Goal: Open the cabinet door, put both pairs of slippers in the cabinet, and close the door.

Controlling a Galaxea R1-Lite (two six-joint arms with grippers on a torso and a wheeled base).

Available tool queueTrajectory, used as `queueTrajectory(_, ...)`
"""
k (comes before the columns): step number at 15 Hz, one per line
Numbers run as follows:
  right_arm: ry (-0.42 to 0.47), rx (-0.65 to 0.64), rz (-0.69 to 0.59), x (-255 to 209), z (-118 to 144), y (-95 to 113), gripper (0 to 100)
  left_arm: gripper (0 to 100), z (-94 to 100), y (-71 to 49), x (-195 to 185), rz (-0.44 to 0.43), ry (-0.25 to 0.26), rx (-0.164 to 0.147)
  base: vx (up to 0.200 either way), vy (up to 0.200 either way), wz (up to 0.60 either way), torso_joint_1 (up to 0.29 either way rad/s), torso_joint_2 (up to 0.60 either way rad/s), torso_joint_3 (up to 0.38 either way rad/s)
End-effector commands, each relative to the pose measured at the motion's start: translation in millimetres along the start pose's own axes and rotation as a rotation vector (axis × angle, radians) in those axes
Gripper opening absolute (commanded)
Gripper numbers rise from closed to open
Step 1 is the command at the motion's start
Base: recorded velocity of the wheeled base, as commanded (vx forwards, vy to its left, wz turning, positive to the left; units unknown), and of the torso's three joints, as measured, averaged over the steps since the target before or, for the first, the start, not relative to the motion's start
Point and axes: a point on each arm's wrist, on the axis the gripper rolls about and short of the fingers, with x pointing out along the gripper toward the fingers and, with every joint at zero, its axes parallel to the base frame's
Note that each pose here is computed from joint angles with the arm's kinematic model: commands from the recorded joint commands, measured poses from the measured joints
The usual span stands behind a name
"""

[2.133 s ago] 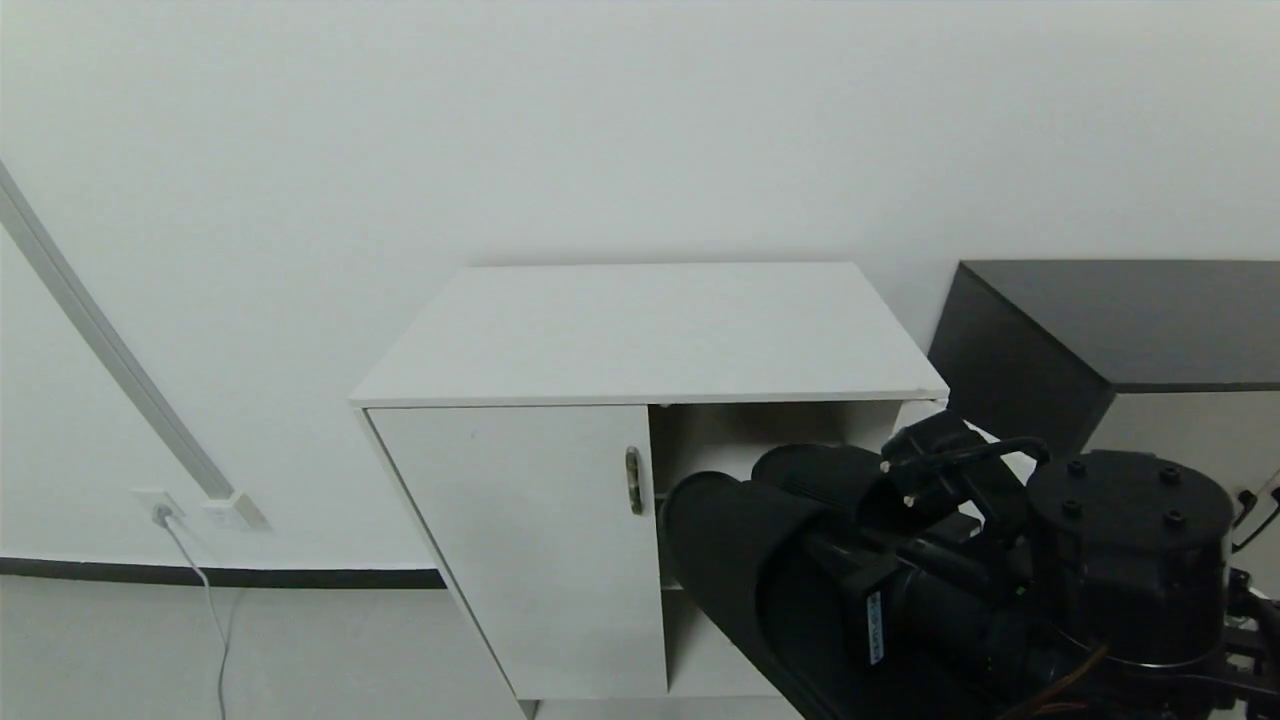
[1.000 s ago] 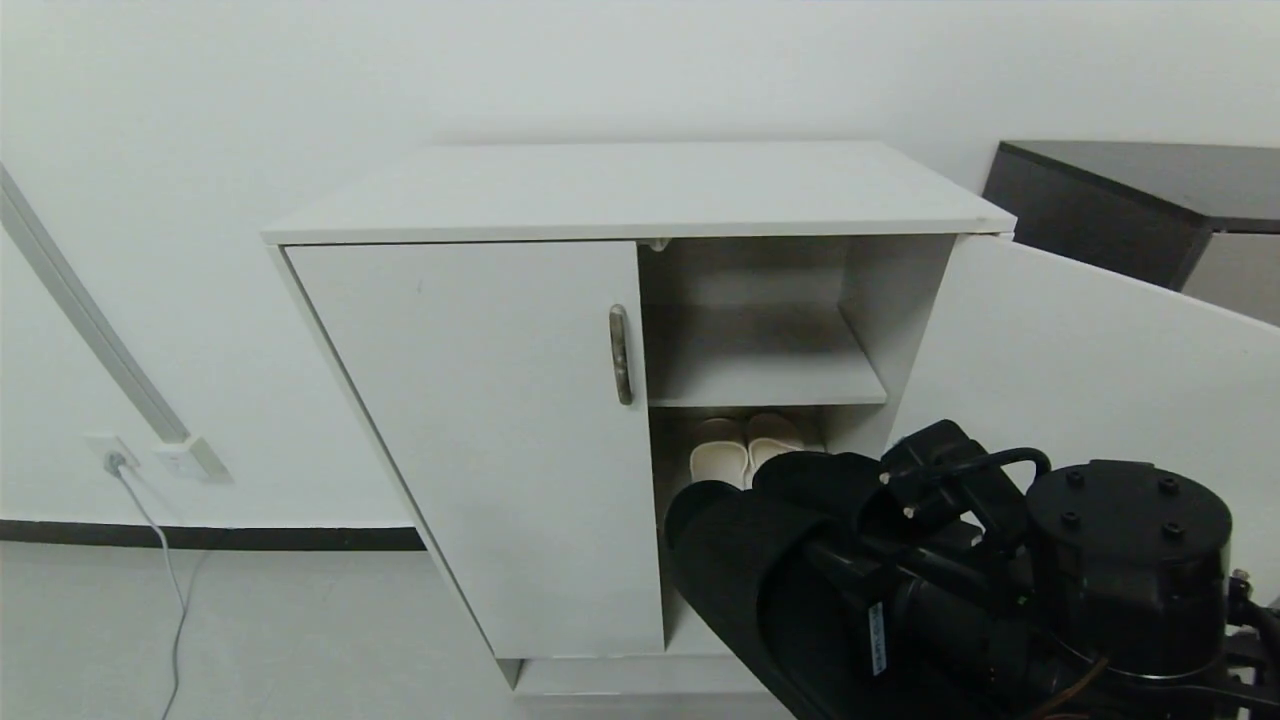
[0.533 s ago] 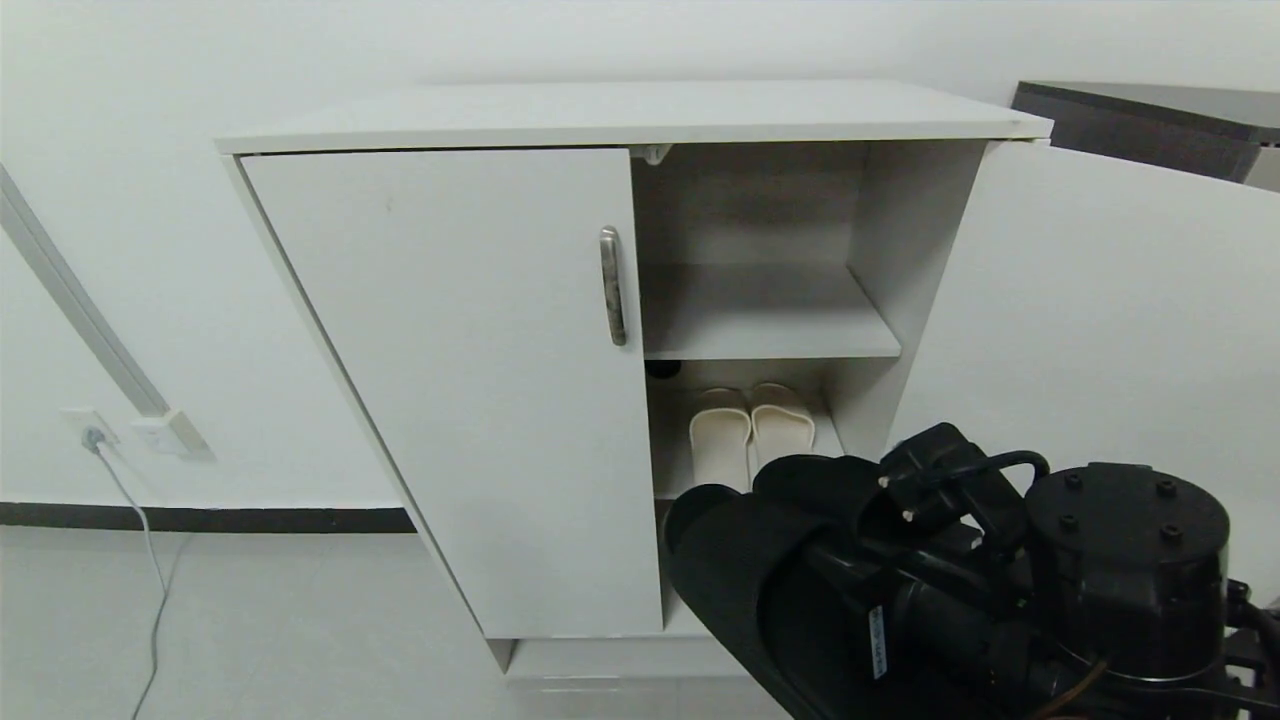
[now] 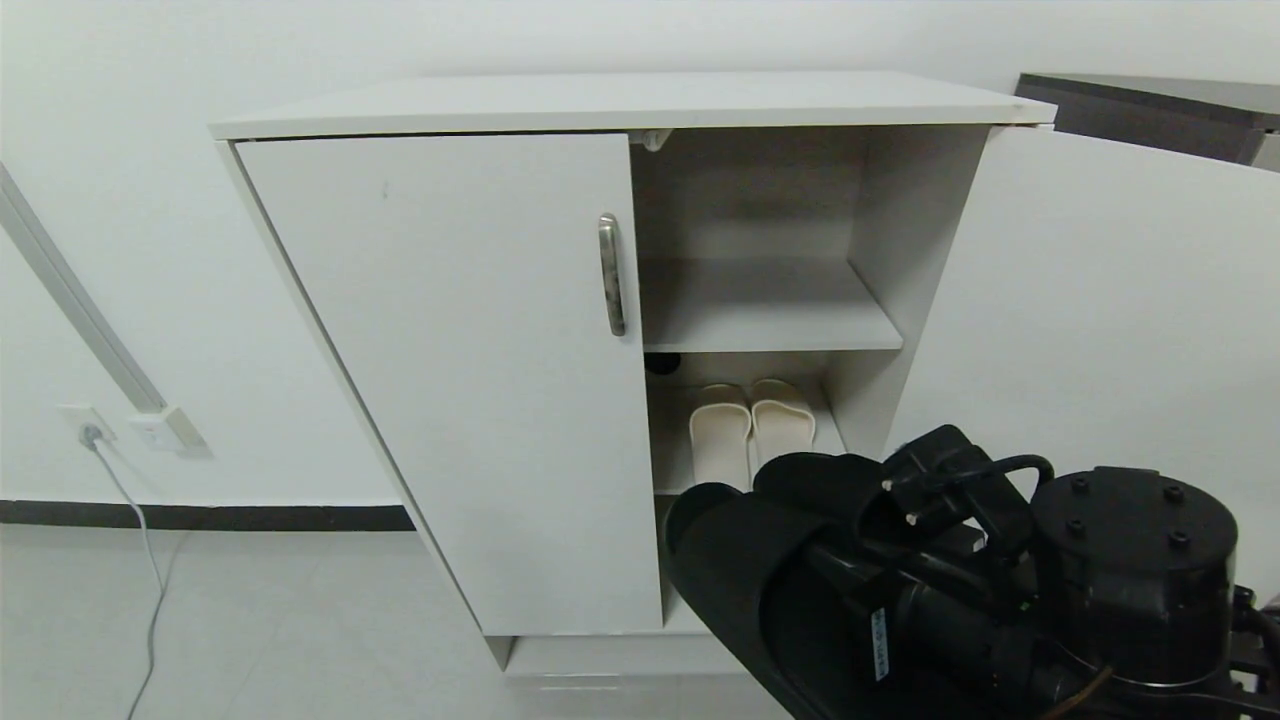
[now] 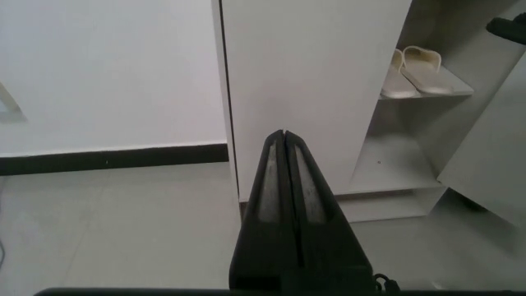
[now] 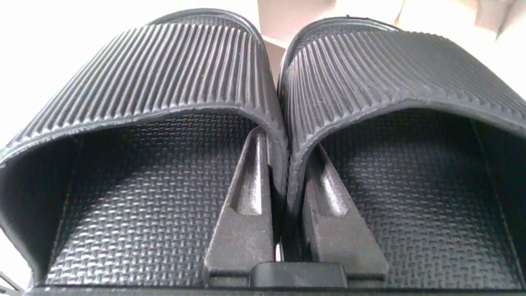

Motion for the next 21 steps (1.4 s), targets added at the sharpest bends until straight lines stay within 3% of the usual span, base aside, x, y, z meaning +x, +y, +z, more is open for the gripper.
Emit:
queueTrajectory(1, 0.003, -0.004, 0.001, 0.4, -0.9, 0.2, 0, 0, 0.0, 0.0, 0.0, 0.0, 0.0, 0.0, 0.0, 0.0, 0.0, 0.0, 0.0, 0.0)
queueTrajectory(3, 0.005, -0.017, 0.004, 0.3, -1.3, 0.2, 0, 0, 0.0, 0.0, 0.1, 0.0, 0.002, 0.0, 0.0, 0.0, -0.6, 0.0, 0.0, 0.002)
queueTrajectory(9, -0.012, -0.023, -0.001, 5.3, 0.5, 2.1, 0, 0, 0.0, 0.0, 0.1, 0.0, 0.002, 0.0, 0.0, 0.0, 0.0, 0.0, 0.0, 0.0)
queueTrajectory(11, -0.061, -0.008, -0.021, 12.6, 12.2, 14.3, 0, 0, 0.0, 0.0, 0.0, 0.0, 0.0, 0.0, 0.0, 0.0, 0.0, 0.0, 0.0, 0.0)
queueTrajectory(14, -0.118, 0.056, -0.172, 23.3, 40.5, 41.0, 0, 0, 0.0, 0.0, 0.1, 0.0, 0.002, 0.0, 0.0, 0.0, 0.0, 0.0, 0.0, 0.0)
queueTrajectory(18, -0.119, 0.103, -0.391, 40.1, 84.5, 54.6, 0, 0, 0.0, 0.0, 0.0, 0.0, 0.0, 0.0, 0.0, 0.0, 0.0, 0.0, 0.0, 0.0)
queueTrajectory(21, -0.116, 0.1, -0.494, 72.6, 81.4, 51.4, 0, 0, 0.0, 0.0, 0.0, 0.0, 0.0, 0.0, 0.0, 0.0, 0.0, 0.0, 0.0, 0.0)
